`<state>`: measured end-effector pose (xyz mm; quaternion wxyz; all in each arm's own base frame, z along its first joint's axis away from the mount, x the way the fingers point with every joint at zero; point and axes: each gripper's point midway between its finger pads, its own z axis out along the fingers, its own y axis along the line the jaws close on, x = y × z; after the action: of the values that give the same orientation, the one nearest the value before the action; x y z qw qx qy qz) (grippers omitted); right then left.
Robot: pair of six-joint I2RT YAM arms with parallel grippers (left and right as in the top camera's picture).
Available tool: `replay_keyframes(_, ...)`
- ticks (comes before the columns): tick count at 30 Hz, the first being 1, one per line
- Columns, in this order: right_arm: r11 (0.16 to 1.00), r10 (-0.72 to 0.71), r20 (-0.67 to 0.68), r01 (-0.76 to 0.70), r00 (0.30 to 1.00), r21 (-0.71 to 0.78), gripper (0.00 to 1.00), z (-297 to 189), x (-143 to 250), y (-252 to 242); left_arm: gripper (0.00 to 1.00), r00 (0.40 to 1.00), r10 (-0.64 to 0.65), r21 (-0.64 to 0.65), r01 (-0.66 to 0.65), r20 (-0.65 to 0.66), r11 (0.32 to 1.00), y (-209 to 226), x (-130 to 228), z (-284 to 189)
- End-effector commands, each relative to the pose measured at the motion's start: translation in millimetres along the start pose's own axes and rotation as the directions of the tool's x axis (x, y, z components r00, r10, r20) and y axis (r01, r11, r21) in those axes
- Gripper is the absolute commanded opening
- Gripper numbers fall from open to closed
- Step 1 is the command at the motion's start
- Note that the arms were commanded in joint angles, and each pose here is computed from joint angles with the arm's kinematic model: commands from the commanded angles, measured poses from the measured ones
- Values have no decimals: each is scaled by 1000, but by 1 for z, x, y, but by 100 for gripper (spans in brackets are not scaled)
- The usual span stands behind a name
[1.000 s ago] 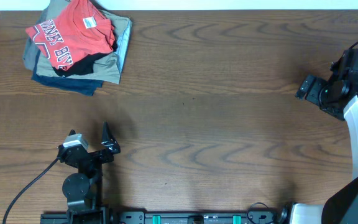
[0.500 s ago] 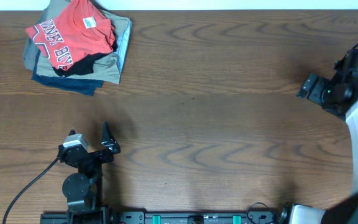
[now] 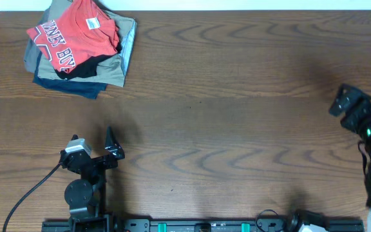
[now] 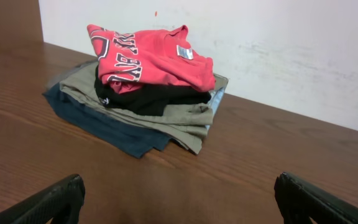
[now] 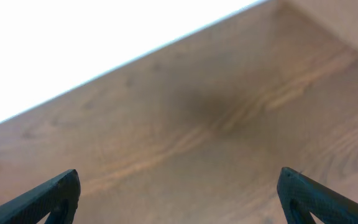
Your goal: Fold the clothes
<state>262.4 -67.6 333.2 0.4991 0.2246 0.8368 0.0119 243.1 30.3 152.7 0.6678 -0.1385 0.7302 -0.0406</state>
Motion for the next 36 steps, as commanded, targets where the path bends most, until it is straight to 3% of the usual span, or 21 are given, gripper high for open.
replay_keyframes(1, 1000, 5, 64, -4, 998, -16, 99, -22, -3, 1, 98, 999, 13, -25, -14, -44, 1000, 7, 15, 1)
replay_keyframes(9, 1000, 5, 116, -1, 993, -31, 99, -45, 27, -7, 98, 999, 13, -24, -14, -44, 1000, 6, 15, 1)
replay_keyframes(18, 999, -19, -12, 19, 1000, -37, 99, -51, 109, -21, 98, 999, 13, -25, -14, -44, 1000, 7, 15, 1)
replay_keyframes(23, 999, -39, 72, 40, 997, -19, 99, -60, 109, -28, 98, 999, 13, -25, -14, -44, 1000, 7, 15, 1)
replay_keyframes(31, 945, -56, 178, 110, 982, -309, 99, -29, 123, 18, 98, 999, 13, -25, -14, -44, 1000, 7, 15, 1)
replay_keyframes(36, 913, -5, 208, 89, 978, -399, 99, -4, 151, 26, 98, 999, 13, -24, -14, -44, 1000, 6, 15, 1)
